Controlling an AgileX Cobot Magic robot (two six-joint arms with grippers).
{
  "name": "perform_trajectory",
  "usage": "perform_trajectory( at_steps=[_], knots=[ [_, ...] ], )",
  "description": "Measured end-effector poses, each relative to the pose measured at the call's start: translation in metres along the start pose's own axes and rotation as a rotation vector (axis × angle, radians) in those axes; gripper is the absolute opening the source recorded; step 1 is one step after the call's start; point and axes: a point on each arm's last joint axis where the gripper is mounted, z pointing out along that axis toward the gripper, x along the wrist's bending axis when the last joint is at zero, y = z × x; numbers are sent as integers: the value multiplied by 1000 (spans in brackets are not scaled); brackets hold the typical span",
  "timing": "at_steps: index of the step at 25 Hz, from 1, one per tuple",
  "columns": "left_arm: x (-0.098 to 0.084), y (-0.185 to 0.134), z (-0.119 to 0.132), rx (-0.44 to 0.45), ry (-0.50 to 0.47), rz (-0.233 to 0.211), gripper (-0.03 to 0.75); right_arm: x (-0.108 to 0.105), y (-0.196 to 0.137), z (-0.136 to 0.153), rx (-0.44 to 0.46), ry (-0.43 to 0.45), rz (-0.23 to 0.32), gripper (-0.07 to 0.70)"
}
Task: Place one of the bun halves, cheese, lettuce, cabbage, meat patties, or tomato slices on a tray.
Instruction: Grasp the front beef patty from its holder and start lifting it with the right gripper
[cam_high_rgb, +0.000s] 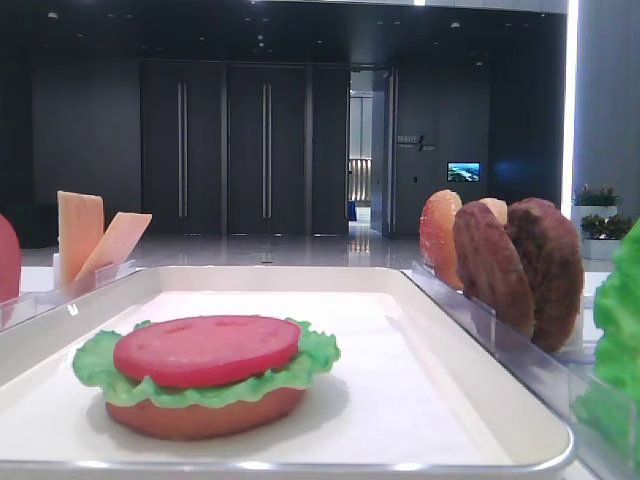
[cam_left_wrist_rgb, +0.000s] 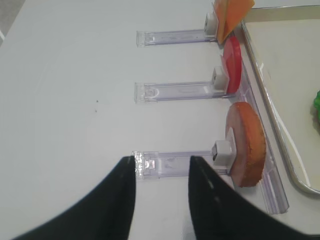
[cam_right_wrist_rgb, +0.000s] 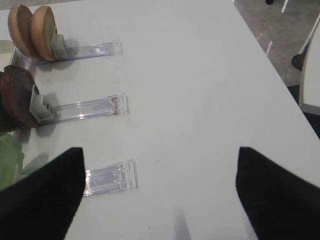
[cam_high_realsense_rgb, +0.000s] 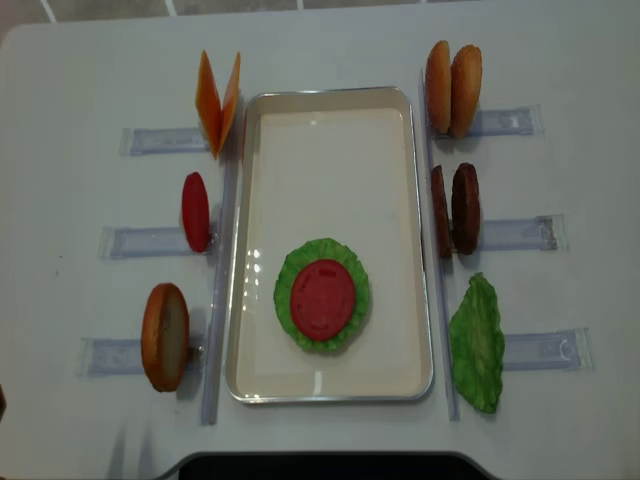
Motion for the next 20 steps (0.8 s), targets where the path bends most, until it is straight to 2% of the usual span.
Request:
perform_trajectory(
  at_steps=[4,7,14,20],
  knots=[
    [0,0,0,0,0,0,275,0,1,1,8,3,2,575],
    [0,0,0,0,0,0,275,2,8,11,86,25,15,554],
    [0,0,0,0,0,0,275,6,53,43,341,86,8,538],
    [0,0,0,0,0,0,275,11,95,88,581,146,-1,538]
  ],
)
